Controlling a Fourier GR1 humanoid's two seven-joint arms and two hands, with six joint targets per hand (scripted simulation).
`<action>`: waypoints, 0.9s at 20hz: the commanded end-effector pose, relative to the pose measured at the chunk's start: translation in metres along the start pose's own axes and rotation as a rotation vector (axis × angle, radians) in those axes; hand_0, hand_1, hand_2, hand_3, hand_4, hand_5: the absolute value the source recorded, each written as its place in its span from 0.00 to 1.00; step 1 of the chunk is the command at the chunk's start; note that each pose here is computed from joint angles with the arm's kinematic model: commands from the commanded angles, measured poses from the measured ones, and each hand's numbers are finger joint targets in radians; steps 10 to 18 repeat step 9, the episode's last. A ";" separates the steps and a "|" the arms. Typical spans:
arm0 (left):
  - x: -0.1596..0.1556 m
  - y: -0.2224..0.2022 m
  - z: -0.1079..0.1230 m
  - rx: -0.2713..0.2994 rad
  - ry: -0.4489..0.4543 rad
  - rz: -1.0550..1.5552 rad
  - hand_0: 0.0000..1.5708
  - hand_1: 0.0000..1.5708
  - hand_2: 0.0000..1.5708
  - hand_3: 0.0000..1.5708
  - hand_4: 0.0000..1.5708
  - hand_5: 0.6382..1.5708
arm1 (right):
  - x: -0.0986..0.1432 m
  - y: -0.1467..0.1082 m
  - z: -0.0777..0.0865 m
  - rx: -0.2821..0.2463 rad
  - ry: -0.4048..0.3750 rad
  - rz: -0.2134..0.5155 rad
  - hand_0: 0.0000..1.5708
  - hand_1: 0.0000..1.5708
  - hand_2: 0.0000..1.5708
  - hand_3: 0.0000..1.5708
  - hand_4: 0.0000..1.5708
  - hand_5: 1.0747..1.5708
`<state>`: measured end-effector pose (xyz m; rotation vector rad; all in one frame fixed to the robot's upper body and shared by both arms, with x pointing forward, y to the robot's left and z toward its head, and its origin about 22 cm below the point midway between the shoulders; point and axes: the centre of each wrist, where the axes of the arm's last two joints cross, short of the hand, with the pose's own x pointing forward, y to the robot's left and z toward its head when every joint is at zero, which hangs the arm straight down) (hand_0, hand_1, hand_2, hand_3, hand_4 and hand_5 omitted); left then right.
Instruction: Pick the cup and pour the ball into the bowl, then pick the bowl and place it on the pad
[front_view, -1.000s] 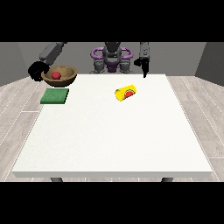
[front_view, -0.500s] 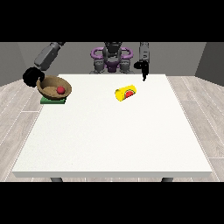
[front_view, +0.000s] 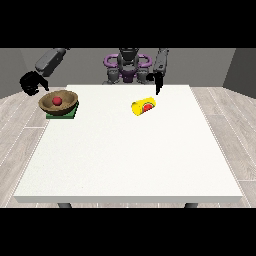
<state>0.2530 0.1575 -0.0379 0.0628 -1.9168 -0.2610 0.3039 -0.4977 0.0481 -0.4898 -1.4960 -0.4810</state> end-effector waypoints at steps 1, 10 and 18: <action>-0.017 -0.032 0.033 0.008 0.065 0.002 0.00 0.00 0.00 0.00 0.77 0.76 | 0.001 0.027 -0.001 0.113 0.041 0.012 0.62 0.62 0.55 0.50 0.36 0.95; -0.009 -0.037 0.015 -0.021 0.086 0.018 0.00 0.00 0.00 0.00 0.77 0.75 | 0.030 -0.010 -0.010 0.136 0.032 -0.023 0.00 0.00 0.37 0.48 0.45 0.00; -0.009 -0.037 0.015 -0.021 0.086 0.018 0.00 0.00 0.00 0.00 0.77 0.75 | 0.030 -0.010 -0.010 0.136 0.032 -0.023 0.00 0.00 0.37 0.48 0.45 0.00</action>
